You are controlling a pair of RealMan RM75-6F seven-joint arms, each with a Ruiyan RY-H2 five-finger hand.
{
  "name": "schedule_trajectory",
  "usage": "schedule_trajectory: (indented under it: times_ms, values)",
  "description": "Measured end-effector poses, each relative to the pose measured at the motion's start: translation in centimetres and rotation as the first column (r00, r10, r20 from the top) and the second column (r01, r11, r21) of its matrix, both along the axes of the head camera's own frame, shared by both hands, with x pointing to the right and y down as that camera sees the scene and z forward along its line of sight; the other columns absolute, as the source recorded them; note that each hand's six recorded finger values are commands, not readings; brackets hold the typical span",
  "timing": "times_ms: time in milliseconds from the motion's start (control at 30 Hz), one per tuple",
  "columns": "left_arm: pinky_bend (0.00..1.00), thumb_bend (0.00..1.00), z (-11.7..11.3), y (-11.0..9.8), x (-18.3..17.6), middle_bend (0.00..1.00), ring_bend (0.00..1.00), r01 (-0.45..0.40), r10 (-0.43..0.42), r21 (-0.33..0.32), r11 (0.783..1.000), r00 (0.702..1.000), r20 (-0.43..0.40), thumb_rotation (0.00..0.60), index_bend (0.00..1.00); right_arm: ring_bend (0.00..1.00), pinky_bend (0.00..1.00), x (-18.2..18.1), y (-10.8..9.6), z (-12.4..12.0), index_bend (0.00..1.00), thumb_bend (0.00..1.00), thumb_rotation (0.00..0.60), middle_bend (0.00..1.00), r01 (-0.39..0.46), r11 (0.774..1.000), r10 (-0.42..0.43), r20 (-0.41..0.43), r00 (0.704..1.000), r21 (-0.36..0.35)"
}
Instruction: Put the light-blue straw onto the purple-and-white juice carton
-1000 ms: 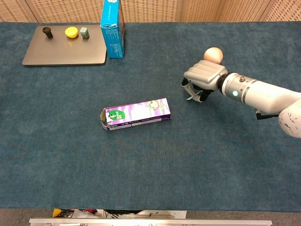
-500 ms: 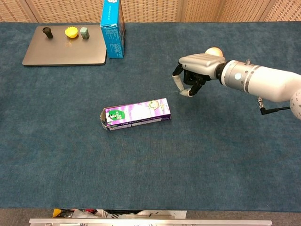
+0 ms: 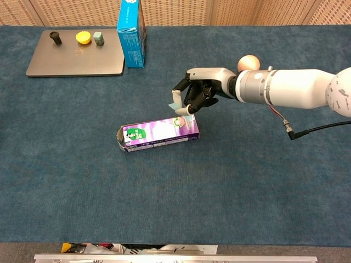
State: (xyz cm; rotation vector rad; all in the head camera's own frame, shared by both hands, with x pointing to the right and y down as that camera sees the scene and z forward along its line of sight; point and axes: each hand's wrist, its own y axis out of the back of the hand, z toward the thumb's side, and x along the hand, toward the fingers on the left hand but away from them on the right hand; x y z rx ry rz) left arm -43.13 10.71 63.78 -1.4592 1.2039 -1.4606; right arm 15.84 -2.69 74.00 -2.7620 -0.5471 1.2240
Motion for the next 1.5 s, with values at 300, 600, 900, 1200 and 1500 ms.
schedule_trajectory:
  times_ms: [300,600,900,1200,1500]
  values:
    - [0.27,0.22,0.1,0.3,-0.5,0.2,0.22,0.01,-0.01,-0.001,1.0,1.0,-0.006,0.6,0.13,1.0,1.0,-2.2,0.4,2.1,0.67,0.44,0.6,1.0,-0.071,0.985,0.076,0.031,0.997,-0.155]
    - [0.27,0.22,0.2,0.3,-1.0,0.2,0.22,0.014,-0.014,-0.002,1.0,1.0,-0.014,0.6,0.13,1.0,1.0,-3.2,-0.5,3.9,0.67,0.44,0.6,1.0,-0.084,0.985,0.086,0.007,0.996,-0.149]
    - [0.27,0.22,0.2,0.4,-1.3,0.2,0.22,0.018,-0.019,-0.004,1.0,0.999,-0.026,0.6,0.13,1.0,1.0,-4.0,-0.4,5.1,0.67,0.44,0.6,1.0,-0.046,0.993,0.044,-0.014,0.999,-0.109]
    - [0.27,0.22,0.5,0.5,-1.4,0.2,0.22,0.017,-0.017,-0.014,1.0,0.999,-0.043,0.6,0.13,1.0,1.0,-3.7,-0.5,5.3,0.69,0.45,0.6,1.0,-0.019,0.998,0.018,-0.022,1.0,-0.056]
    - [0.27,0.22,0.8,0.6,-1.4,0.2,0.22,0.016,-0.018,-0.024,1.0,0.998,-0.057,0.6,0.13,1.0,1.0,-3.1,-0.4,5.3,0.69,0.45,0.6,1.0,-0.005,1.0,0.005,-0.023,1.0,-0.001]
